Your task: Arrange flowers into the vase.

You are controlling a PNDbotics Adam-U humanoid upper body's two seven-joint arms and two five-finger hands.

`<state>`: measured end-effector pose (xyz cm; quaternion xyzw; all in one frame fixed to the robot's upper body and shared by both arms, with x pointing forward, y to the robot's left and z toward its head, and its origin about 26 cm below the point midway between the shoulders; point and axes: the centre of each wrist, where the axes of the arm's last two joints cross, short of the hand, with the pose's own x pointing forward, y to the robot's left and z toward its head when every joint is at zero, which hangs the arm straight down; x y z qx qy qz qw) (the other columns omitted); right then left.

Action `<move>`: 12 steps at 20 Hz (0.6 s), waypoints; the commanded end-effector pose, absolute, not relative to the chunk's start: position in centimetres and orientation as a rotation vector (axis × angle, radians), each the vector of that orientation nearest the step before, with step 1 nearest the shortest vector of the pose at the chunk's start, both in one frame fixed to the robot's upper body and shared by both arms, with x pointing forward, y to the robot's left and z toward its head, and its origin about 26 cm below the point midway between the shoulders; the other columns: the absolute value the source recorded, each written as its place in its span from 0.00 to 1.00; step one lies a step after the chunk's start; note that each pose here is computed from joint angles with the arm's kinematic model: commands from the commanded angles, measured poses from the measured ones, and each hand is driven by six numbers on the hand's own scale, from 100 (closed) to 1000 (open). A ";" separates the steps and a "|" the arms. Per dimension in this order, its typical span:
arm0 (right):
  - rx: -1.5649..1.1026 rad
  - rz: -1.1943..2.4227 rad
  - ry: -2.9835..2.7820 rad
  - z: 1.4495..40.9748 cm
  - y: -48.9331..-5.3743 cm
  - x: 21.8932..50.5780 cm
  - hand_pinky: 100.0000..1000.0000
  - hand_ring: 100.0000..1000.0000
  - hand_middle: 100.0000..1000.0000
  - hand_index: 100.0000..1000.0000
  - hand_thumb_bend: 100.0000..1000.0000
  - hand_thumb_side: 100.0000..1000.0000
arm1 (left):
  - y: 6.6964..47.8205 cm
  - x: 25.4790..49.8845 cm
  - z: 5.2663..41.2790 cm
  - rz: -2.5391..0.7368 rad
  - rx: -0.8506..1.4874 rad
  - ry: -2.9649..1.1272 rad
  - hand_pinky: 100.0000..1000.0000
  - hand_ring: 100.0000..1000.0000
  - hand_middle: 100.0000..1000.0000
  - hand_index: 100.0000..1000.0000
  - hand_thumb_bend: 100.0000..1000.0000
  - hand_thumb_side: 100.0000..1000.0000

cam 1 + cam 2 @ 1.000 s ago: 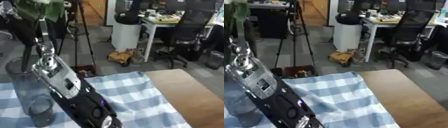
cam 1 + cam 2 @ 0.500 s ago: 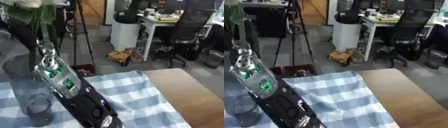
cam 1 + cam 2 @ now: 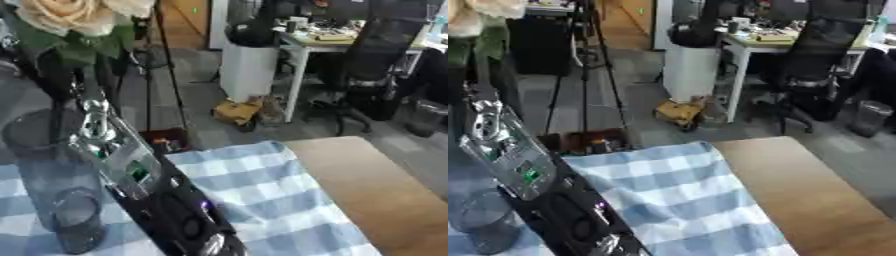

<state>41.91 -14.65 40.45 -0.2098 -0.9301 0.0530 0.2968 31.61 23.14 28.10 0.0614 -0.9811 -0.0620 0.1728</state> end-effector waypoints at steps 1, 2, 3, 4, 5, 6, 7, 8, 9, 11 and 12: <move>-0.579 0.128 -2.494 41.7 -15.1 41.4 0.18 0.28 0.09 0.11 0.37 0.72 | 23.4 31.2 29.0 -0.178 0.185 -2.819 0.65 0.98 0.92 1.00 0.00 1.00; -0.583 0.133 -2.492 41.6 -15.1 41.4 0.19 0.28 0.09 0.11 0.37 0.72 | 23.4 31.2 29.0 -0.178 0.184 -2.819 0.65 0.98 0.92 1.00 0.00 1.00; -0.588 0.138 -2.490 41.6 -15.1 41.4 0.19 0.28 0.09 0.11 0.38 0.72 | 23.4 31.2 29.0 -0.179 0.184 -2.819 0.65 0.98 0.92 1.00 0.00 1.00; -0.593 0.142 -2.487 41.6 -15.2 41.4 0.19 0.28 0.10 0.11 0.38 0.72 | 23.4 31.2 29.0 -0.180 0.184 -2.818 0.65 0.98 0.92 1.00 0.00 1.00; -0.601 0.148 -2.481 41.6 -15.2 41.4 0.19 0.29 0.10 0.11 0.37 0.70 | 23.4 31.2 29.0 -0.180 0.184 -2.817 0.65 0.98 0.92 1.00 0.00 1.00; -0.615 0.156 -2.472 41.5 -15.3 41.5 0.19 0.29 0.10 0.12 0.38 0.72 | 23.5 31.2 29.0 -0.180 0.185 -2.817 0.66 0.98 0.92 1.00 0.00 1.00; -0.628 0.163 -2.463 41.5 -15.3 41.5 0.19 0.29 0.10 0.12 0.38 0.72 | 23.5 31.2 29.0 -0.180 0.186 -2.817 0.66 0.98 0.92 1.00 0.00 1.00; -0.644 0.170 -2.451 41.4 -15.4 41.6 0.19 0.29 0.11 0.12 0.37 0.70 | 23.5 31.2 29.0 -0.179 0.186 -2.818 0.66 0.98 0.92 1.00 0.00 1.00; -0.661 0.178 -2.439 41.4 -15.5 41.7 0.19 0.30 0.11 0.12 0.37 0.70 | 23.5 31.2 29.0 -0.179 0.186 -2.818 0.66 0.98 0.92 1.00 0.00 1.00; -0.698 0.194 -2.425 41.4 -15.5 41.7 0.20 0.30 0.12 0.13 0.37 0.70 | 23.5 31.2 29.0 -0.179 0.187 -2.817 0.66 0.98 0.91 1.00 0.00 1.00; -0.720 0.201 -2.423 41.4 -15.6 41.6 0.21 0.31 0.13 0.14 0.37 0.69 | 23.5 31.2 29.0 -0.179 0.188 -2.818 0.66 0.98 0.91 1.00 0.00 1.00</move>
